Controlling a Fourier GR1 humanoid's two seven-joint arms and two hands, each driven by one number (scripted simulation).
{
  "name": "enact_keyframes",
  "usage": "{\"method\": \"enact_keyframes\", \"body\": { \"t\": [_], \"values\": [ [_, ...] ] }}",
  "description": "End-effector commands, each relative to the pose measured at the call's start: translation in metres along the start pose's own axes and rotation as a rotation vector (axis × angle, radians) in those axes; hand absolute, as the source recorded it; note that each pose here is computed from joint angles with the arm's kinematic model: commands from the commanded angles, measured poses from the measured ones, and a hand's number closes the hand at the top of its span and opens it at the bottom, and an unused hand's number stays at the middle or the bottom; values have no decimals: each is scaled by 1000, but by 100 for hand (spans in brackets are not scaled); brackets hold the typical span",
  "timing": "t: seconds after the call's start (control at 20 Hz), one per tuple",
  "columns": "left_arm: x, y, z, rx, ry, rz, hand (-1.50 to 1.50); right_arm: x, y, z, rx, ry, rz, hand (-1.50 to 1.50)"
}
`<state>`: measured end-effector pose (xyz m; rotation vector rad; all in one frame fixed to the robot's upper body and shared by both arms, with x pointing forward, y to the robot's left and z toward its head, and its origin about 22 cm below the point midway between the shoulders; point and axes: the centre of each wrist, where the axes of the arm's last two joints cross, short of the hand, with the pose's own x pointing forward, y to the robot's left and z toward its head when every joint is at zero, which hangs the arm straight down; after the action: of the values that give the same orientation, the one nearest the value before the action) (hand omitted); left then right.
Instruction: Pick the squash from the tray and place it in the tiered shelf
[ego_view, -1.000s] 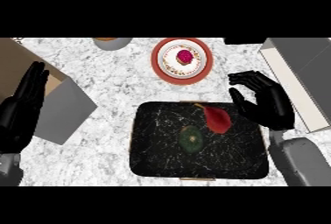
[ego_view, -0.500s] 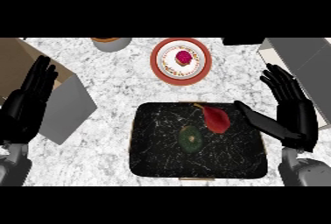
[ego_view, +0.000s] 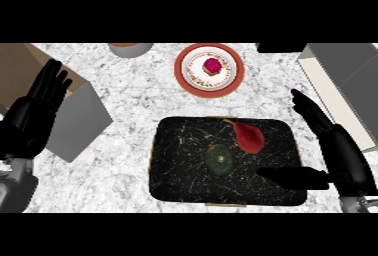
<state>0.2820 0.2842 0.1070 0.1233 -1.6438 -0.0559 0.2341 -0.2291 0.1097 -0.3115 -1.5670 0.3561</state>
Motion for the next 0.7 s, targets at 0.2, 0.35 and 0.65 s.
{"method": "enact_keyframes", "body": {
  "t": [0.2,0.35,0.65],
  "values": [
    [-22,-10,3,-25,110,16,0,24,-14,1,41,206,661,-150],
    [-22,-7,-2,-28,111,-2,0,53,11,-1,43,280,685,-150],
    [-41,-31,7,-50,125,24,0,89,64,-5,87,360,735,-150]
  ]
}}
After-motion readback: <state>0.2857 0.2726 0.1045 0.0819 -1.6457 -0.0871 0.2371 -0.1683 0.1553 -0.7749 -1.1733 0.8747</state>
